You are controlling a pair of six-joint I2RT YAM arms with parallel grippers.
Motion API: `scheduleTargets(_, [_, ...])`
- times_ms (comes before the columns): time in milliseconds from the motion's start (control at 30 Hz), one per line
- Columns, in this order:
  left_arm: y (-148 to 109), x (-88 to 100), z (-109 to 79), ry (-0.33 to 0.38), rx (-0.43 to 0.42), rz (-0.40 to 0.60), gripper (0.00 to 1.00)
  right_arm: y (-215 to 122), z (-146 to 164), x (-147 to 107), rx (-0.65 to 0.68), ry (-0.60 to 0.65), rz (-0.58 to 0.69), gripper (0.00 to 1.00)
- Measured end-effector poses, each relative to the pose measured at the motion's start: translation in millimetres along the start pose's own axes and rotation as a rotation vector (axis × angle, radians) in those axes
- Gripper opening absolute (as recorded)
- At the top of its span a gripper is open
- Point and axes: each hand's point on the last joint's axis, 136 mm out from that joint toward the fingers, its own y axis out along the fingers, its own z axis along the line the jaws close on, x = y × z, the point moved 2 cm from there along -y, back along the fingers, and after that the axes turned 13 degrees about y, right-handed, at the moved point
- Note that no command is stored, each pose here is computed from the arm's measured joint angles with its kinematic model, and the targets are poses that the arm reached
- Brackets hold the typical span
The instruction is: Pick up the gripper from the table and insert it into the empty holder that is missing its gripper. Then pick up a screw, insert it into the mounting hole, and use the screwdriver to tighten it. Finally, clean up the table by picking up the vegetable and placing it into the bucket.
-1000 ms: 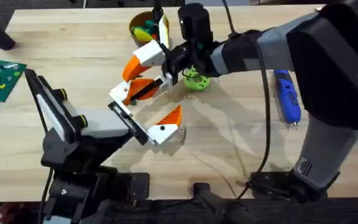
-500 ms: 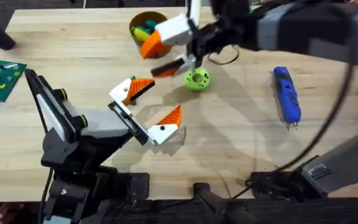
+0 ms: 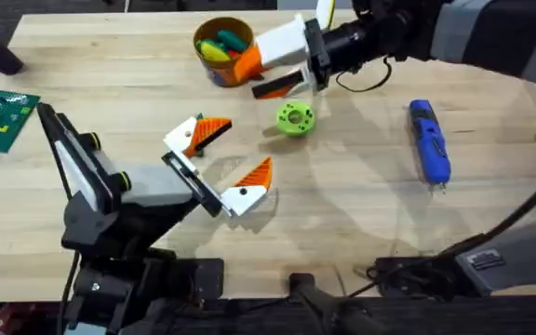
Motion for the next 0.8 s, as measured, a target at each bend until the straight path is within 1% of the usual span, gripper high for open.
scheduleTargets(167, [0, 0.1, 0.0, 0.000, 0.000, 0.000, 0.986, -1, -21, -7, -0.107, 0.028, -0.007, 0.994])
scheduleTargets(300, [0, 0.0, 0.0, 0.000, 0.000, 0.000, 0.986, -5, -44, -9, -0.251, 0.047, -0.034, 0.994])
scheduleTargets(367, [0, 0.1, 0.0, 0.000, 0.000, 0.000, 0.986, -10, -52, -9, -0.323, 0.040, -0.055, 0.993])
scheduleTargets(467, [0, 0.0, 0.0, 0.000, 0.000, 0.000, 0.986, -23, -54, -10, -0.434, 0.015, -0.101, 0.994])
scheduleTargets(633, [0, 0.1, 0.0, 0.000, 0.000, 0.000, 0.986, -54, -42, -15, -0.614, -0.062, -0.200, 0.994])
scheduleTargets(800, [0, 0.1, 0.0, 0.000, 0.000, 0.000, 0.987, -87, -35, -19, -0.813, -0.111, -0.272, 0.995])
